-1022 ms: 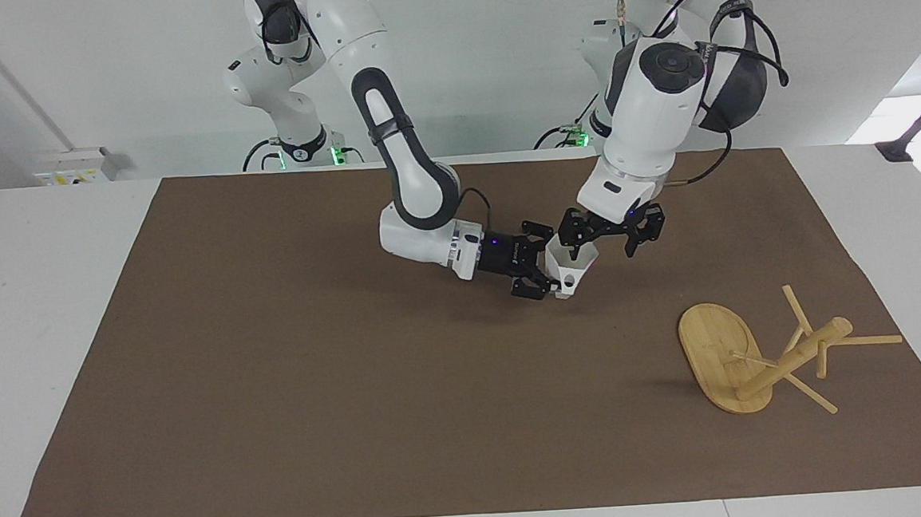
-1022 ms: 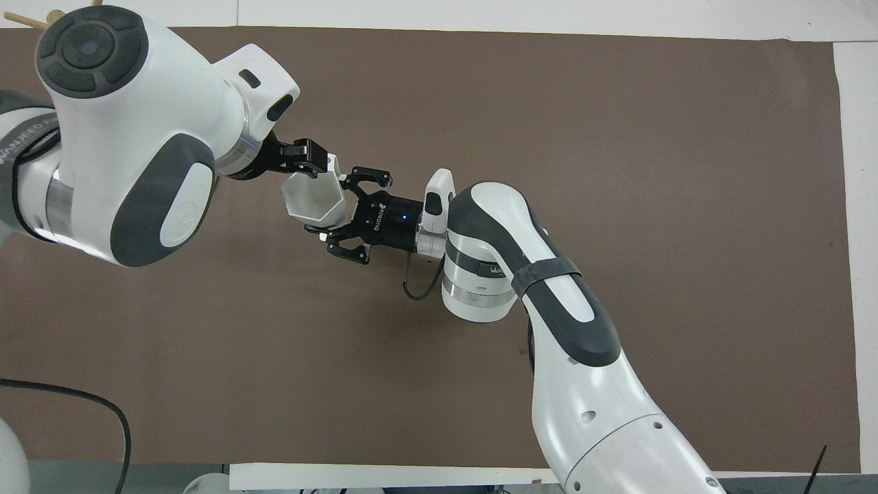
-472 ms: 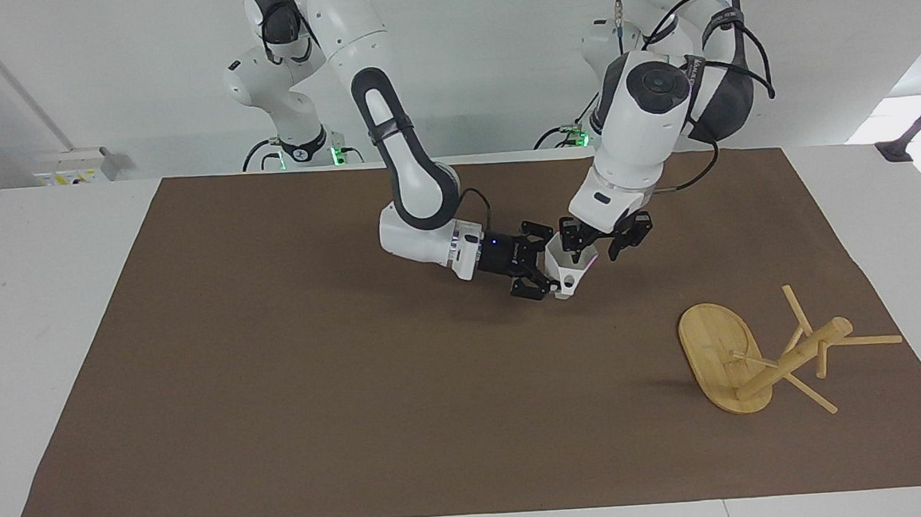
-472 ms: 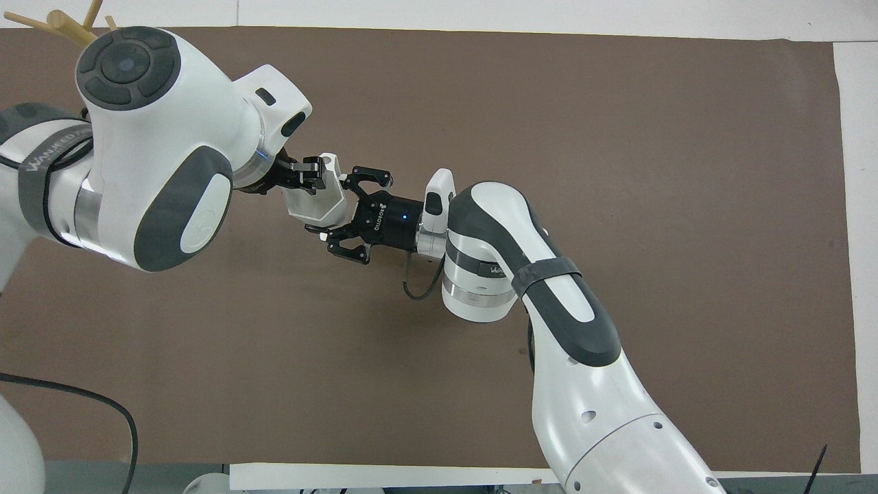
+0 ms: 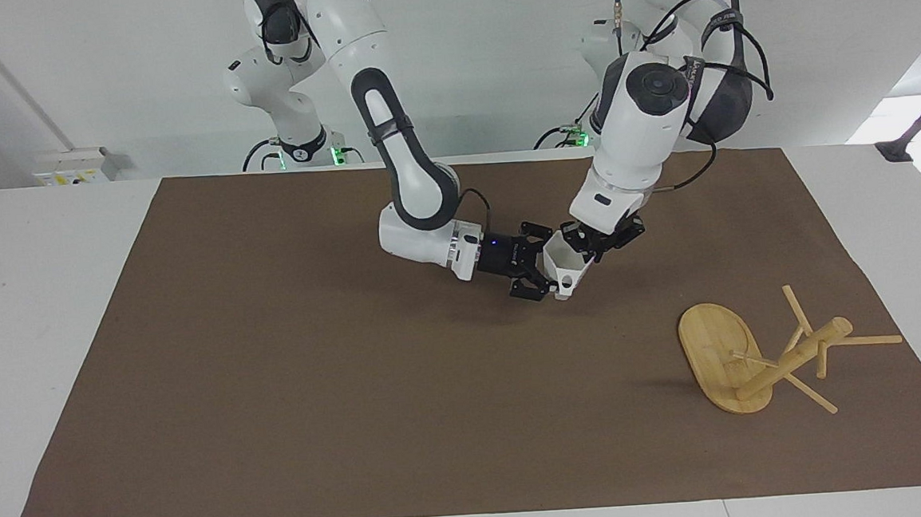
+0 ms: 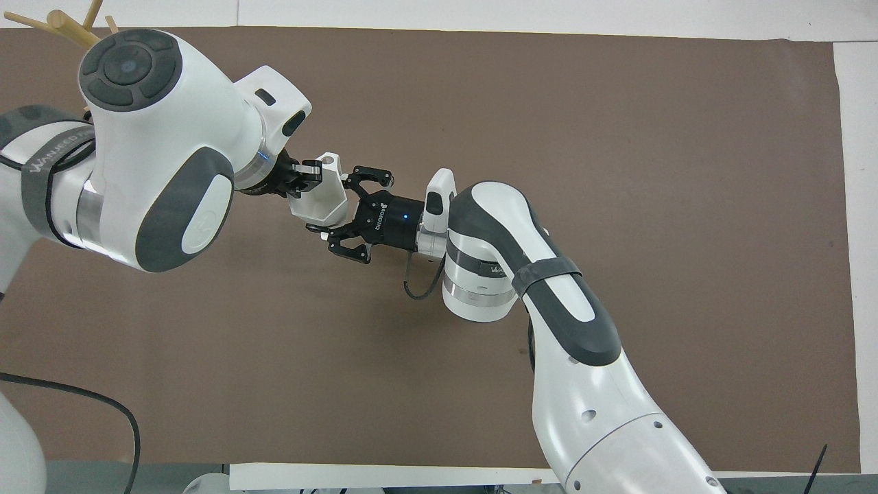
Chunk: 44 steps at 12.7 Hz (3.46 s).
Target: Hang cup on rack
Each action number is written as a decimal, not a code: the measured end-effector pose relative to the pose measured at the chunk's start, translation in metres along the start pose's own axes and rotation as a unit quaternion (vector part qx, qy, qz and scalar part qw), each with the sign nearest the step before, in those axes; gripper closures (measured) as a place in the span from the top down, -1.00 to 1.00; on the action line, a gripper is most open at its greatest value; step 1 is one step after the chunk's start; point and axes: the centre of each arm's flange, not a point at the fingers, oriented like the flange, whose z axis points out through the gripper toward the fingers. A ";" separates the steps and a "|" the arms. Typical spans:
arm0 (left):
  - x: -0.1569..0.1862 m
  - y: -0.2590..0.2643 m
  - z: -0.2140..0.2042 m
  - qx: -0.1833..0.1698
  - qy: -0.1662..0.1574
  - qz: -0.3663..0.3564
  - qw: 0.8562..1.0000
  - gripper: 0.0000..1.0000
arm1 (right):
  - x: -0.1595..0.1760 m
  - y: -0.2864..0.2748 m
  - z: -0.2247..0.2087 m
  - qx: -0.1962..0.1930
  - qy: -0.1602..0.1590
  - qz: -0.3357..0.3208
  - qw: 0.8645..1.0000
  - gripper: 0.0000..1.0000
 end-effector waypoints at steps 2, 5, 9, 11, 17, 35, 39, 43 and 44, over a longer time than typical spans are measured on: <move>0.000 0.001 0.000 -0.002 -0.001 -0.006 1.000 -0.74 | 0.000 0.001 -0.001 -0.003 -0.002 0.000 1.000 0.70; 0.002 -0.002 -0.001 -0.004 0.004 -0.019 1.000 -0.80 | -0.001 0.010 -0.009 -0.014 -0.003 0.003 1.000 1.00; 0.016 -0.009 -0.006 -0.022 0.042 -0.059 0.997 -0.80 | -0.013 0.040 -0.049 -0.007 0.021 0.010 1.000 1.00; 0.027 -0.021 -0.003 -0.036 0.071 -0.089 0.993 -0.80 | -0.023 0.066 -0.095 0.021 0.010 -0.009 1.000 1.00; 0.044 -0.076 0.006 -0.099 0.193 -0.175 0.960 -0.80 | -0.038 0.157 -0.319 0.104 -0.054 -0.052 0.992 1.00; 0.036 -0.190 0.036 -0.119 0.292 -0.254 0.914 -0.81 | 0.233 0.076 -0.545 -0.061 -0.562 0.163 0.809 1.00; 0.036 -0.202 0.042 -0.114 0.288 -0.263 0.914 -0.81 | 0.266 0.063 -0.508 -0.199 -0.589 0.304 0.722 1.00; 0.036 -0.224 0.046 -0.107 0.285 -0.280 0.911 -0.81 | 0.255 0.064 -0.503 -0.312 -0.592 0.402 0.625 1.00; 0.036 -0.228 0.046 -0.106 0.285 -0.283 0.910 -0.81 | 0.250 0.064 -0.505 -0.321 -0.590 0.416 0.613 1.00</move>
